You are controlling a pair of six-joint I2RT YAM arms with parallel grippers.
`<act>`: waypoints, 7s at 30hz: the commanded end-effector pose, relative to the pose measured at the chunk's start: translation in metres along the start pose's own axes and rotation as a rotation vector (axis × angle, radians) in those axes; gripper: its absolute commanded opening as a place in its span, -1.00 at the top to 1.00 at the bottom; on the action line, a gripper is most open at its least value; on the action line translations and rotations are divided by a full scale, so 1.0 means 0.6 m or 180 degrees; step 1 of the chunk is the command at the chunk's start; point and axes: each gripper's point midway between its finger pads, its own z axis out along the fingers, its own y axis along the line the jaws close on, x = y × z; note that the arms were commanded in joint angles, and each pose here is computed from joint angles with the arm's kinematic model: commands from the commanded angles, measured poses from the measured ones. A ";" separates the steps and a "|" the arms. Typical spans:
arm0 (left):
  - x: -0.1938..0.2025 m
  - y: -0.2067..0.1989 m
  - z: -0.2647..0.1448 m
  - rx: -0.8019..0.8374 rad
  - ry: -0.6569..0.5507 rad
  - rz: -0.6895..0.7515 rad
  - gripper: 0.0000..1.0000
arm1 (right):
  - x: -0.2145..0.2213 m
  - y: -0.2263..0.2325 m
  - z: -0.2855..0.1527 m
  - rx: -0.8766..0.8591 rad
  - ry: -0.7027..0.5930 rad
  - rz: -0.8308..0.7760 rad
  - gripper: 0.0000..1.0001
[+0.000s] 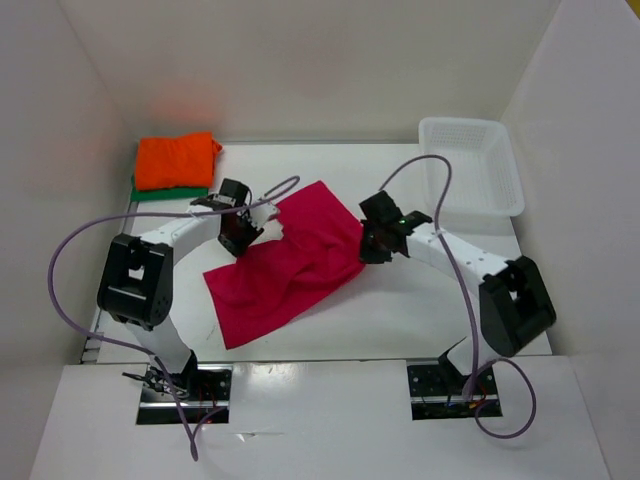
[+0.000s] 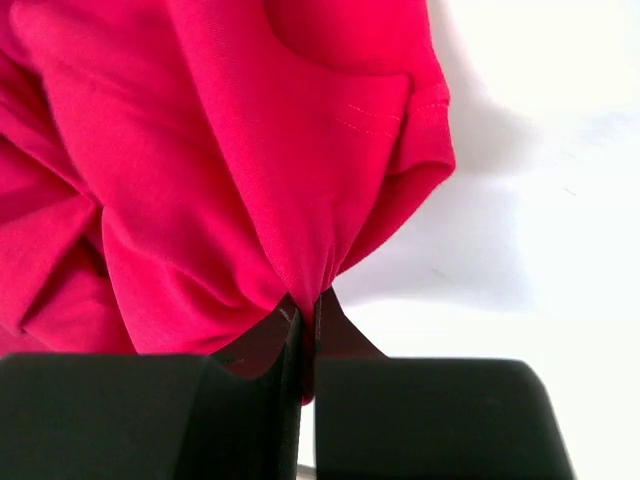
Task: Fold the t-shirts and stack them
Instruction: Flatten out the tshirt
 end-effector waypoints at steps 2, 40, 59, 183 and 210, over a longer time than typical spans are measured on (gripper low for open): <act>-0.099 0.112 -0.053 -0.0470 -0.0524 -0.0423 0.15 | 0.012 -0.044 -0.031 0.0077 -0.0182 0.0463 0.98; 0.189 -0.200 -0.053 0.0588 0.0511 0.3886 -1.00 | -0.098 -0.055 -0.103 -0.0017 -0.0623 0.0713 -0.48; 0.152 -0.242 0.003 0.0787 0.0419 0.3200 0.93 | -0.204 -0.083 -0.021 0.0396 -0.0629 0.0546 -0.48; -0.149 0.243 -0.480 -0.1728 -0.2240 0.0058 1.00 | -0.400 -0.036 -0.510 0.0058 -0.2479 0.0598 1.00; 0.178 -0.023 -0.160 -0.0103 -0.0303 0.0117 1.00 | 0.010 -0.104 -0.235 -0.0147 -0.0798 0.1255 1.00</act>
